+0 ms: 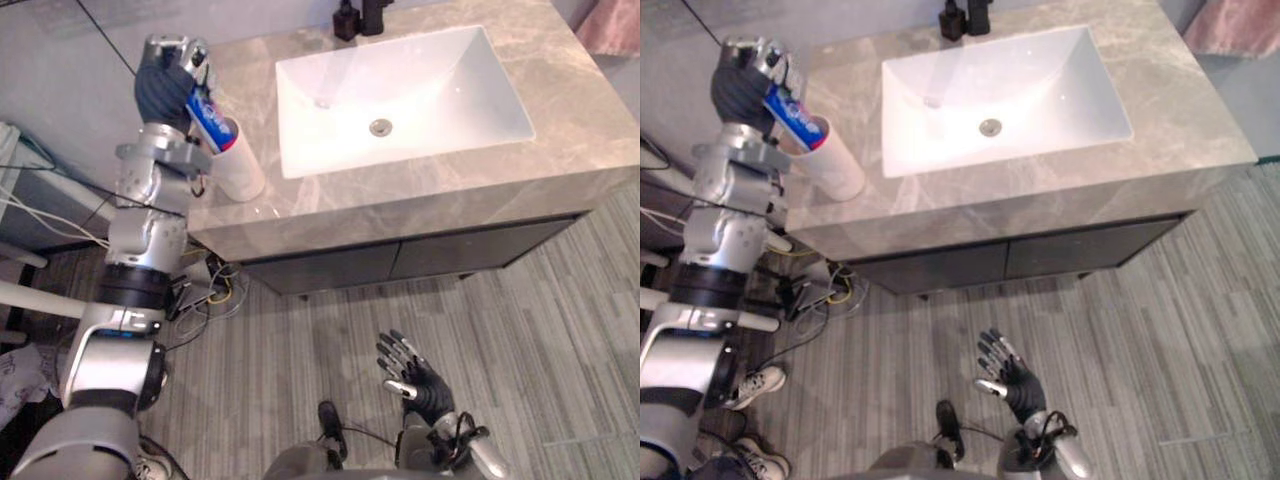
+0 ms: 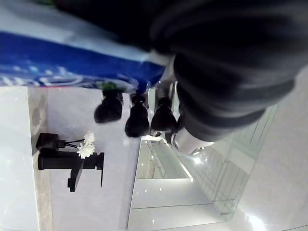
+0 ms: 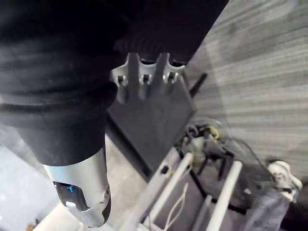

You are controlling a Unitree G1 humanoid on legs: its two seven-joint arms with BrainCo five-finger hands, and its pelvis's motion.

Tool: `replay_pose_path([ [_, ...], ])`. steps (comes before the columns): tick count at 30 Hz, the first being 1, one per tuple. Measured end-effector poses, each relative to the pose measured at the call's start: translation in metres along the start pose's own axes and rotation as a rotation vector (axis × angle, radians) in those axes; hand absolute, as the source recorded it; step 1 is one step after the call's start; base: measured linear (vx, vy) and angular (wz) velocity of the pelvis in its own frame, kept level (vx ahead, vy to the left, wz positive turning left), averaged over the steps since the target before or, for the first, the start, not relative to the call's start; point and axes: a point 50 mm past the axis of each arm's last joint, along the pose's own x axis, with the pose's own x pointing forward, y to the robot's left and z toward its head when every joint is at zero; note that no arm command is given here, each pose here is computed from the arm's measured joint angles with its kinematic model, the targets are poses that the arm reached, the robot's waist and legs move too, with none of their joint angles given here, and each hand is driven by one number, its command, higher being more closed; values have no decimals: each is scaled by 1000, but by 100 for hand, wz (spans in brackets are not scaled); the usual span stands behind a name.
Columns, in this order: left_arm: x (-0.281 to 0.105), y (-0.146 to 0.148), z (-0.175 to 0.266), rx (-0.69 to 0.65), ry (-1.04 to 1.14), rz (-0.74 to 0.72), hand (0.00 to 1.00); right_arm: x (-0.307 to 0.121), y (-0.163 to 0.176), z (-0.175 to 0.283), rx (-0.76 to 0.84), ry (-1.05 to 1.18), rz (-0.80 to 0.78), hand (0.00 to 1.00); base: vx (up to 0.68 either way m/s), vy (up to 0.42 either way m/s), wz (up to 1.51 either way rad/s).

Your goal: Organize washtable

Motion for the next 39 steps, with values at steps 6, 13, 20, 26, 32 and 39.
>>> replay_pose_path([
  [6, 0, -1, -1, 2, 7, -6, 0, 0, 0, 0, 2, -1, 1, 0, 0, 0, 0],
  [13, 0, -3, -4, 8, 19, -16, 0, 0, 3, -2, 14, 0, 19, 0, 0, 0, 0],
  [20, 0, -4, -5, 14, 24, -22, 0, -2, 0, -11, 32, 29, 0, 0, 0, 0, 0],
  [26, 2, -5, -2, 20, 15, -26, 0, -2, 0, -11, 34, 28, 0, 0, -18, -6, 1],
  [32, 15, 3, 19, 77, -27, -19, 0, -2, 1, -11, 34, 29, 2, 0, -11, -4, 1],
  [39, 32, 9, 71, 187, -155, -40, 0, -4, 0, -13, 37, 37, -2, 0, -24, -6, 7],
])
